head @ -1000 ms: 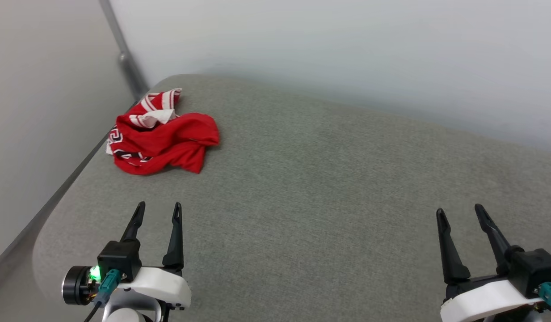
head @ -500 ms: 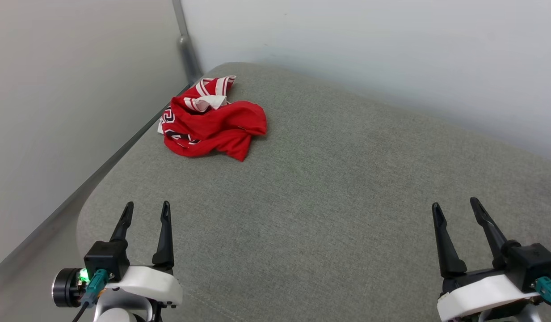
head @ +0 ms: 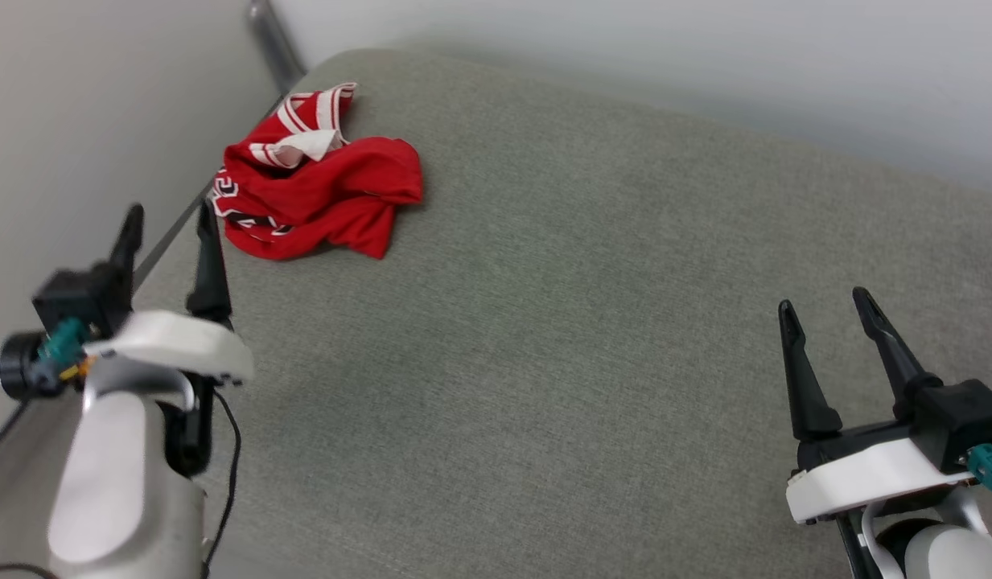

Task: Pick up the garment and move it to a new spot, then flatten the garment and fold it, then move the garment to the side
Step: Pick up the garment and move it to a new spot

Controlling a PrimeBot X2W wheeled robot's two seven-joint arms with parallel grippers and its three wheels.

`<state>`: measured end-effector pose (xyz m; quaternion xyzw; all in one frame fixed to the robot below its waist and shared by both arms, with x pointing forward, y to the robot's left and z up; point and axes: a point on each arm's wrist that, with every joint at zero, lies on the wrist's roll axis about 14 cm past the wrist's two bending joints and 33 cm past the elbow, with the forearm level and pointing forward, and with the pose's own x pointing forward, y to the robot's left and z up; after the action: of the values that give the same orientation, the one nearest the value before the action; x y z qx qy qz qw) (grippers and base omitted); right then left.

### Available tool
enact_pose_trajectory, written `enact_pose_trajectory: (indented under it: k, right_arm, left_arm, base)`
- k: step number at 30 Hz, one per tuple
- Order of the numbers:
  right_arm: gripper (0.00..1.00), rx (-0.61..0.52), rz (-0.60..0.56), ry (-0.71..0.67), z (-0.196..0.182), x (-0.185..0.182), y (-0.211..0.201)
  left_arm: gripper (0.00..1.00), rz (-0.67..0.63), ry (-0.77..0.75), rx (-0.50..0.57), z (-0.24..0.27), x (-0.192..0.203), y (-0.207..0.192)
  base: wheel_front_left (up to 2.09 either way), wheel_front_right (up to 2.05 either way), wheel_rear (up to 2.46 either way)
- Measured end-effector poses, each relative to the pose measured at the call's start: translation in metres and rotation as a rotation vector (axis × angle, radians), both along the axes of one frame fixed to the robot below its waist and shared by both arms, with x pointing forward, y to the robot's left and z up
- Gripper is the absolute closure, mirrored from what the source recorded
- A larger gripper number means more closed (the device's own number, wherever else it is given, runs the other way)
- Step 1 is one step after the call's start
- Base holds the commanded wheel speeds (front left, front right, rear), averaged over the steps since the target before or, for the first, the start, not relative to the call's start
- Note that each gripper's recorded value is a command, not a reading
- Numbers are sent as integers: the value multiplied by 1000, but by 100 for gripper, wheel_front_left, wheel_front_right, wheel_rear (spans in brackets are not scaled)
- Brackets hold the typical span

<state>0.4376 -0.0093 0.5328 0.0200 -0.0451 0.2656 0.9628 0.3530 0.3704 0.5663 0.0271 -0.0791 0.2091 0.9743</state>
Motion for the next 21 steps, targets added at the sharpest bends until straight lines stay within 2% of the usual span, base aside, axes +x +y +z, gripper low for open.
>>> enact_pose_trajectory:
  k: [3, 7, 11, 14, 15, 16, 17, 21]
  right_arm:
    - [0, -3, -27, 9, -5, 8, -9]
    - [0, -7, -70, 22, -14, 18, -24]
    - [0, -9, -117, 37, -24, 28, -40]
    - [0, -12, -148, 52, -34, 36, -51]
    - [0, -15, -168, 64, -41, 39, -58]
    - [0, -15, -168, 64, -41, 39, -58]
    - [0, -19, -184, 76, -49, 43, -64]
    - [0, -28, -209, 103, -64, 48, -75]
  left_arm:
    - [0, -18, 32, -2, 12, 31, 12]
    - [0, -42, 106, -55, 13, 70, 25]
    - [0, -60, 262, -106, -7, 102, 35]
    - [0, -84, 382, -153, -27, 125, 35]
    - [0, -103, 486, -193, -50, 135, 32]
    - [0, -103, 486, -193, -50, 135, 32]
    - [0, -114, 580, -239, -73, 141, 30]
    - [0, -106, 731, -316, -112, 147, 34]
  base:
    - [0, 0, 0]
    - [0, 0, 0]
    - [0, 0, 0]
    - [0, 0, 0]
    - [0, 0, 0]
    - [0, 0, 0]
    - [0, 0, 0]
    - [0, 0, 0]
